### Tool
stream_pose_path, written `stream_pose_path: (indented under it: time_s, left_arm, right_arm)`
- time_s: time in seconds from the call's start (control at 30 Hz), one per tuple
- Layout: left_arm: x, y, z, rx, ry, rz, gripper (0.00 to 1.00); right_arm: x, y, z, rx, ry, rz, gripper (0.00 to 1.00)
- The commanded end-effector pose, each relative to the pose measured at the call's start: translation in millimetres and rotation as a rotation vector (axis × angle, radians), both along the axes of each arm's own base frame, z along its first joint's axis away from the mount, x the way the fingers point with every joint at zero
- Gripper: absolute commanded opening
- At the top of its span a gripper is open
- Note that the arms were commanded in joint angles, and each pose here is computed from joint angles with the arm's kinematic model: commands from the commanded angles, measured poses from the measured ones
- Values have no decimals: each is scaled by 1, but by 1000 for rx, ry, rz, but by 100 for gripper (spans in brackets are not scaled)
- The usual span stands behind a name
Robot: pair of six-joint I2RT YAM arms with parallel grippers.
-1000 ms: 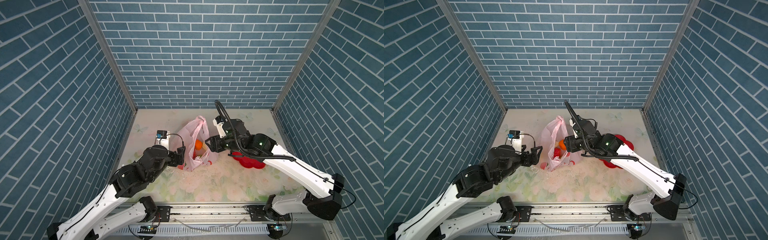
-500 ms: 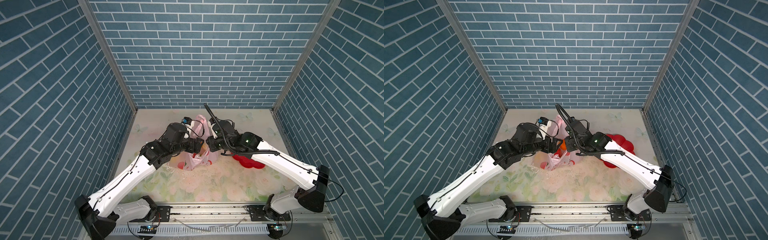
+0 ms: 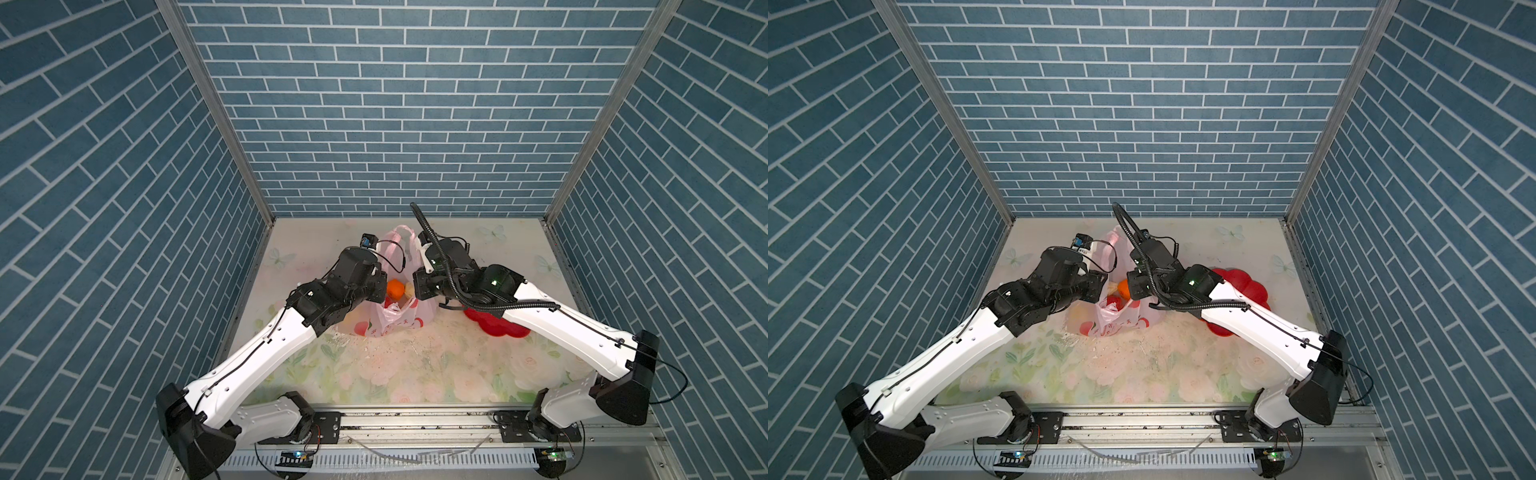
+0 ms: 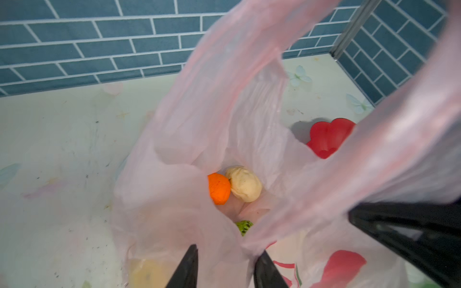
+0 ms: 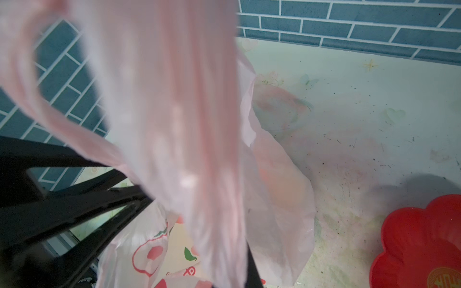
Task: Take the fake fruits out of the plastic bag
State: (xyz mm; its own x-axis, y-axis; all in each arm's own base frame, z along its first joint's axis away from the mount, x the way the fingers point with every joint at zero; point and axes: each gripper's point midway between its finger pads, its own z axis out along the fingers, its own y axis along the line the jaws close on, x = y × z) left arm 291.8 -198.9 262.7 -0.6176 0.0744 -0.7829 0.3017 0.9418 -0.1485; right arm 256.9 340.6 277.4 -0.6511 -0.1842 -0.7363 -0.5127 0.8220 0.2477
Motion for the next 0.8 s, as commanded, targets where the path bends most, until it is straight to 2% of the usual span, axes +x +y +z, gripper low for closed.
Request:
stream_pose_path:
  time_s: [0.0, 0.2, 0.3, 0.33, 0.57, 0.77]
  left_arm:
    - [3, 18, -10, 11, -9, 87, 33]
    - [1, 25, -20, -9, 4, 125, 27]
    - [-2, 24, -25, -50, 18, 120, 26]
    - [-4, 22, -26, -69, 22, 115, 28]
    - [-13, -1, -29, -183, 43, -4, 57]
    - [-12, -14, -21, -192, 29, -90, 65]
  right_arm:
    - [-5, -8, -10, 20, 35, -35, 5]
    - [-13, -21, -25, 24, 69, -66, 4]
    - [-16, -24, -32, 18, 87, -67, 3]
    - [-17, -25, -33, 15, 90, -68, 3]
    - [-19, -26, -34, 23, 92, -64, 3]
    - [-20, -22, -31, 37, 91, -48, 3]
